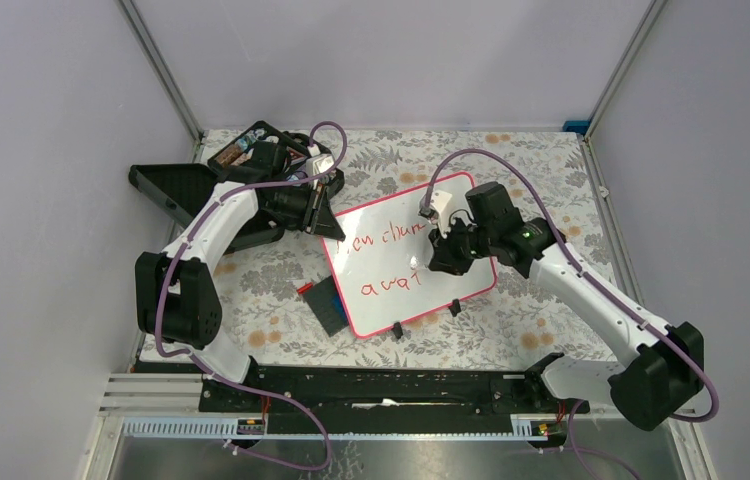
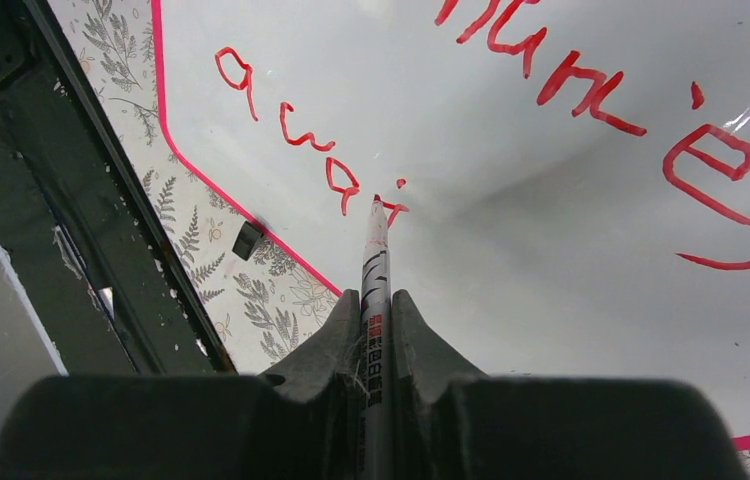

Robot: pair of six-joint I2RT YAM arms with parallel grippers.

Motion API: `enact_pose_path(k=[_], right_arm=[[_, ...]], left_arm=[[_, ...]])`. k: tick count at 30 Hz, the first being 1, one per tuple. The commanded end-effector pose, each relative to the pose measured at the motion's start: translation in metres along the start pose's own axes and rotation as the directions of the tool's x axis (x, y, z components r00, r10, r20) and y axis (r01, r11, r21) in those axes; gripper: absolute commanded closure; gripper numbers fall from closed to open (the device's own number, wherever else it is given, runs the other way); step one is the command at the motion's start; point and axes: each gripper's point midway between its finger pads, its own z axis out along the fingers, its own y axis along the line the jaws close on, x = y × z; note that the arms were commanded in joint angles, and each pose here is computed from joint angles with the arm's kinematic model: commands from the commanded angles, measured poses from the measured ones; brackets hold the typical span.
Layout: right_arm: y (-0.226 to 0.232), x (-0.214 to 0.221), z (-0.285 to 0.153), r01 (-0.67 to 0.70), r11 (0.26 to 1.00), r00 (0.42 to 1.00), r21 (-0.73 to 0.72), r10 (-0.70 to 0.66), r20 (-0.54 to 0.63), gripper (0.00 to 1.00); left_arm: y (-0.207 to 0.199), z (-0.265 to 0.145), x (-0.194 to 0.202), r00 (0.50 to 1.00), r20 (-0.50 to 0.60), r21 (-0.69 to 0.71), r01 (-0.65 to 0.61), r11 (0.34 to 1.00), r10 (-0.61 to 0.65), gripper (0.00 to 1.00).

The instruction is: Write a sentence on the whiteboard

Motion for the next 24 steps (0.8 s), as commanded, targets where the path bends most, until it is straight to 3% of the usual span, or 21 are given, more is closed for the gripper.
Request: enact_pose_path(k=[1, 24], right_arm=[[0.001, 0.006, -0.006, -0.007, 1.000, 1.000, 0.004, 0.007, -0.003, 1.00], [-0.040, 0.023, -0.001, -0.026, 0.985, 0.998, 0.170, 0.036, -0.052, 1.00]], left_arm=[[0.027, 0.013, 0.017, 0.996, -0.085, -0.108, -0.029, 0.994, 0.020, 1.00], [0.028, 0.013, 0.020, 0.996, -0.091, -0.111, -0.026, 0.994, 0.016, 1.00]])
